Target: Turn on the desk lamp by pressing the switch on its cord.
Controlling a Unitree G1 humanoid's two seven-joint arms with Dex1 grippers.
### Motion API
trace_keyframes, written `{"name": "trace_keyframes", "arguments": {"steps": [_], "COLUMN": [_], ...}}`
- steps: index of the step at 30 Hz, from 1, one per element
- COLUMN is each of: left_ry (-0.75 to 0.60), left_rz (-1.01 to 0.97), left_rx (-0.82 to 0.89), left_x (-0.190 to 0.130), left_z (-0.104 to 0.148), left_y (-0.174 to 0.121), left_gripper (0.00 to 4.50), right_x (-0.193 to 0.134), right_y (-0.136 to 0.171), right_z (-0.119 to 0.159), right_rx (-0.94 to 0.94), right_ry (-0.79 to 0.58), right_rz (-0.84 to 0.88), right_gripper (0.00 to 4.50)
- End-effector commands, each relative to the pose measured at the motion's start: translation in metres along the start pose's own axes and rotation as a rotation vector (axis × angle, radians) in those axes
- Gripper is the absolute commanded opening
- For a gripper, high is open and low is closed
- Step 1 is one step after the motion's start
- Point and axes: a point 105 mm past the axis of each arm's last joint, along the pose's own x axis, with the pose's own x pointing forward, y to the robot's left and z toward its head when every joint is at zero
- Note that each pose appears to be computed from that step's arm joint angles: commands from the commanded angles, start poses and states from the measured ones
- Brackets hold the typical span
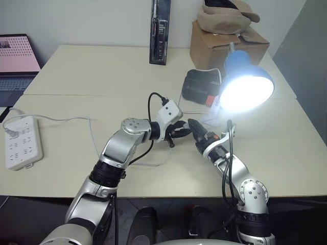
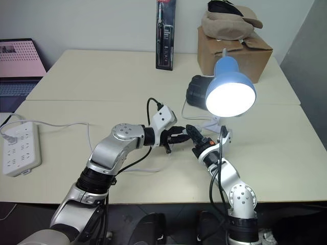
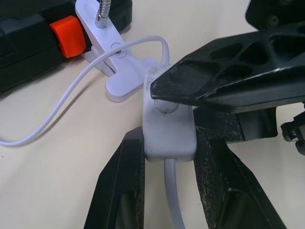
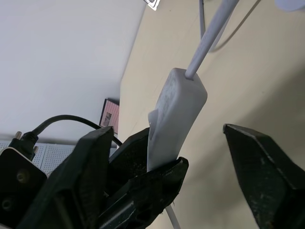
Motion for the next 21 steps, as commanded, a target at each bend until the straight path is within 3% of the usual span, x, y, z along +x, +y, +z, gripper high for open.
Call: {"name": "trace_keyframes", "arguments": {"steps": [1,4,8,12,18,20,21], "left_ry": [-0.036,-0.028,0.002,0.058,0.043,0.037,0.025], "left_rz": [0.007,0.041,0.085,0.111,0.110,0.106,0.106], "left_rx": [0.054,0.066,0.131,0.263,0.271,0.284,0.279], "left_x": [-0.002,-0.004,-0.008,-0.010,0.003,0.006,0.009], "left_z": [0.011,0.007,-0.003,-0.020,-0.030,-0.032,-0.031], "left_y": [0.001,0.011,0.026,0.042,0.044,0.042,0.041], "left_gripper": [1.07,1.07,1.07,1.07,1.07,1.77,1.89], "right_x": [-0.017,-0.033,-0.054,-0.066,-0.070,-0.073,-0.074], "right_y": [0.012,0.009,0.010,0.024,0.026,0.025,0.024], "right_z": [0.011,0.015,0.013,0.017,0.028,0.031,0.034], "right_rx": [-0.015,-0.078,-0.340,-0.849,-1.317,-1.453,-1.489], "right_ry": [-0.013,0.011,0.104,0.193,0.301,0.344,0.353], "right_rz": [0.058,0.048,0.038,0.078,0.122,0.135,0.136], "right_gripper": [4.43,4.43,4.43,4.43,4.43,4.43,4.43]}}
